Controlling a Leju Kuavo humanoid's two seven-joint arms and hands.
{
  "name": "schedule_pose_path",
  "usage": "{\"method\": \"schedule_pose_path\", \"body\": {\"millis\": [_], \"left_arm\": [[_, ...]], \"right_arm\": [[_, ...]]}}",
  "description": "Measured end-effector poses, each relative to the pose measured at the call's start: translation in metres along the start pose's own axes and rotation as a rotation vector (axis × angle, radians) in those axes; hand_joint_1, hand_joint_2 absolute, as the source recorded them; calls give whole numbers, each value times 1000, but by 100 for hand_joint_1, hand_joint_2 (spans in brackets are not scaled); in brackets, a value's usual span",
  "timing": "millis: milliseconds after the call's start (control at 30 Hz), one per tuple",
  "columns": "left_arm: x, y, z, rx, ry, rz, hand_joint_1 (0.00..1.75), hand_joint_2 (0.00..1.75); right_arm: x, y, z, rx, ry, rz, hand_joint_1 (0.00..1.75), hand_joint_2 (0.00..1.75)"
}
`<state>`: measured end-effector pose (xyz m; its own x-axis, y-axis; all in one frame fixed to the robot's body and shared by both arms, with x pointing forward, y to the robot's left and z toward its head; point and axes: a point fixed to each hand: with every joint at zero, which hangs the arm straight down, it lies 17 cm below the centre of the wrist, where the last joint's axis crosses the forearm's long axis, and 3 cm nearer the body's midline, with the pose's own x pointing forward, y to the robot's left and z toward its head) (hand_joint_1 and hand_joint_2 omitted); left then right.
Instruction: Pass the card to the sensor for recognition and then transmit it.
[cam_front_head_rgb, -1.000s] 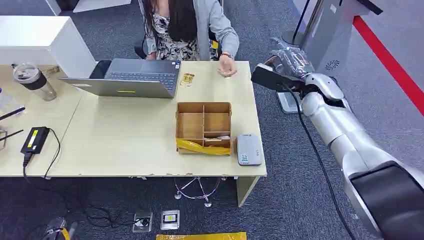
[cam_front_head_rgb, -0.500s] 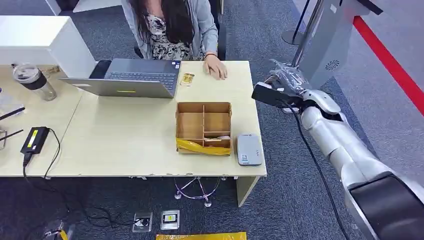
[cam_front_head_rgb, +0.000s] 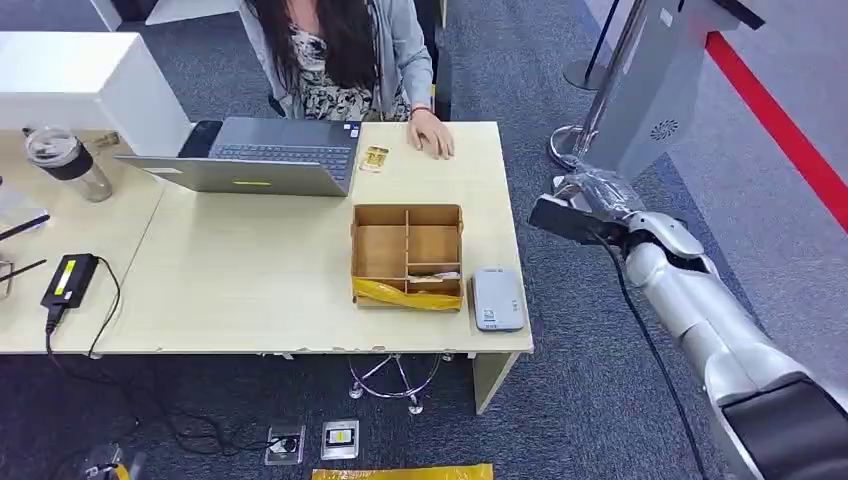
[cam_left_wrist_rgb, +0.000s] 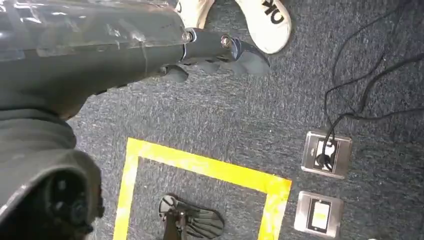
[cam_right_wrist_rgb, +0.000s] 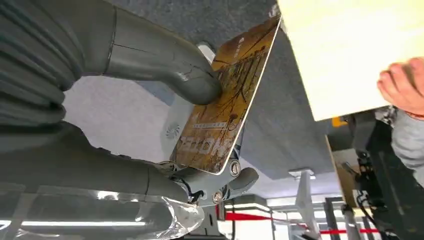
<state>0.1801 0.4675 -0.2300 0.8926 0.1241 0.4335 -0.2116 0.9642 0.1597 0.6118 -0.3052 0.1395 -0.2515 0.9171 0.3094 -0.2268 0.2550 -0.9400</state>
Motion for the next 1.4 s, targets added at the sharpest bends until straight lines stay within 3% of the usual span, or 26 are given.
{"method": "schedule_pose_path", "body": {"millis": [300, 533, 1167, 1400], "left_arm": [[0, 1, 0, 1, 0, -9, 0, 0], [2, 1, 0, 2, 3, -21, 0, 0], [8, -2, -2, 1, -1, -20, 0, 0], [9, -5, -2, -3, -2, -17, 0, 0]], "right_arm": [[-35, 25, 28, 27, 37, -12, 175, 175], [-38, 51, 44, 62, 56, -22, 175, 175], [29, 56, 33, 59, -89, -26, 175, 175], [56, 39, 17, 31, -145, -20, 175, 175]]}}
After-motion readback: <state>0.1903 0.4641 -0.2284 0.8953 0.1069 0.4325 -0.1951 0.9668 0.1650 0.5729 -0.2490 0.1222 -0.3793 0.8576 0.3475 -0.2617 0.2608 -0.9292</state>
